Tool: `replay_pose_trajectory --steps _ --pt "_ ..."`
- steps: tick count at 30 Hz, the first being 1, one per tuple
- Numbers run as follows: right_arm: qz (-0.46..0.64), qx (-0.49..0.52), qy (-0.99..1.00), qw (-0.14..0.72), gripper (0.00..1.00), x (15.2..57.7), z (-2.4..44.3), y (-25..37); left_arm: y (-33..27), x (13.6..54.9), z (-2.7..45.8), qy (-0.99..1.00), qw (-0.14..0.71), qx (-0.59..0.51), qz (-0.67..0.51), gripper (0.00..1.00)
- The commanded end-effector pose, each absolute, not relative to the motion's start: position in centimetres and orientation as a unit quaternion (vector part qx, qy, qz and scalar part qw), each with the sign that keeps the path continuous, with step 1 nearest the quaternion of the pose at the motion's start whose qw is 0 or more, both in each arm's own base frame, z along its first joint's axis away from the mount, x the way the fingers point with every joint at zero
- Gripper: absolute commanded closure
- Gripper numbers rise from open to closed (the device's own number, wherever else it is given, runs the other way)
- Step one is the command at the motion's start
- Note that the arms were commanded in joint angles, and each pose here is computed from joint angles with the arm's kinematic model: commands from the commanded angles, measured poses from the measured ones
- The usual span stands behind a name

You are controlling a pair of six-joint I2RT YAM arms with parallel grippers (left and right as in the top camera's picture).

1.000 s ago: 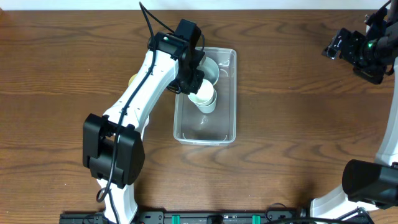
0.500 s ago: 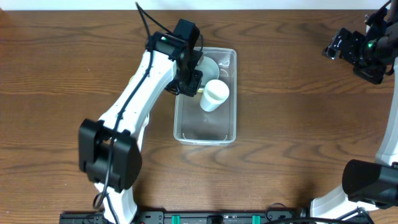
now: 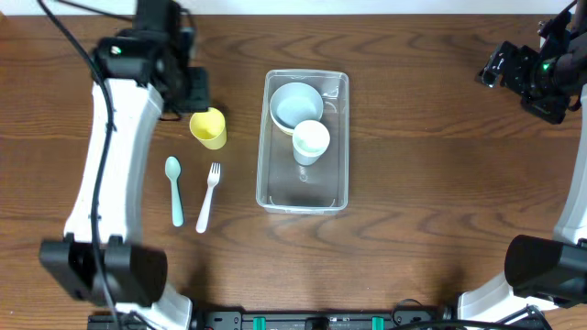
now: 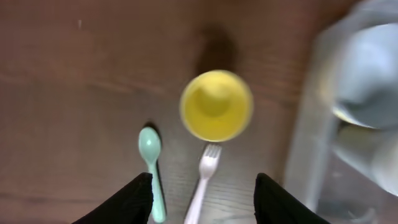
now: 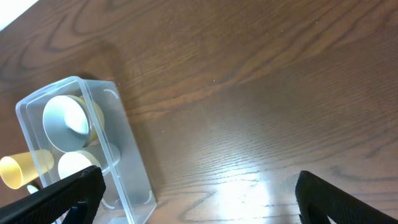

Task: Pack container
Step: 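Move the left gripper to the yellow cup and grasp it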

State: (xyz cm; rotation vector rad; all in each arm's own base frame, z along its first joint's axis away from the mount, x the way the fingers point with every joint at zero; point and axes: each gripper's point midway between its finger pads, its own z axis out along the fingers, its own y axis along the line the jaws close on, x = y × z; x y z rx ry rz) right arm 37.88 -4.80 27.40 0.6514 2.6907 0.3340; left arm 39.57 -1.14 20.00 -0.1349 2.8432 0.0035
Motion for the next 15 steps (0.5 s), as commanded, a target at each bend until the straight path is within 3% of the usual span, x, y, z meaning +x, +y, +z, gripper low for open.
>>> replay_pose_trajectory --steps 1,7,12,15 --pt "0.122 0.239 0.948 0.17 0.01 37.8 27.2 -4.9 -0.1 39.6 14.7 0.995 0.069 -0.074 -0.016 0.48" --pt "0.122 0.239 0.948 0.17 0.01 37.8 27.2 -4.9 1.5 40.1 9.7 0.995 0.012 -0.095 -0.014 0.49" --pt "0.122 0.239 0.948 0.17 0.01 37.8 27.2 -4.9 1.5 40.0 7.0 0.995 -0.02 -0.097 -0.013 0.65" --pt "0.122 0.239 0.948 0.17 0.01 37.8 27.2 -4.9 1.2 40.4 6.6 0.995 -0.017 -0.097 -0.024 0.68"
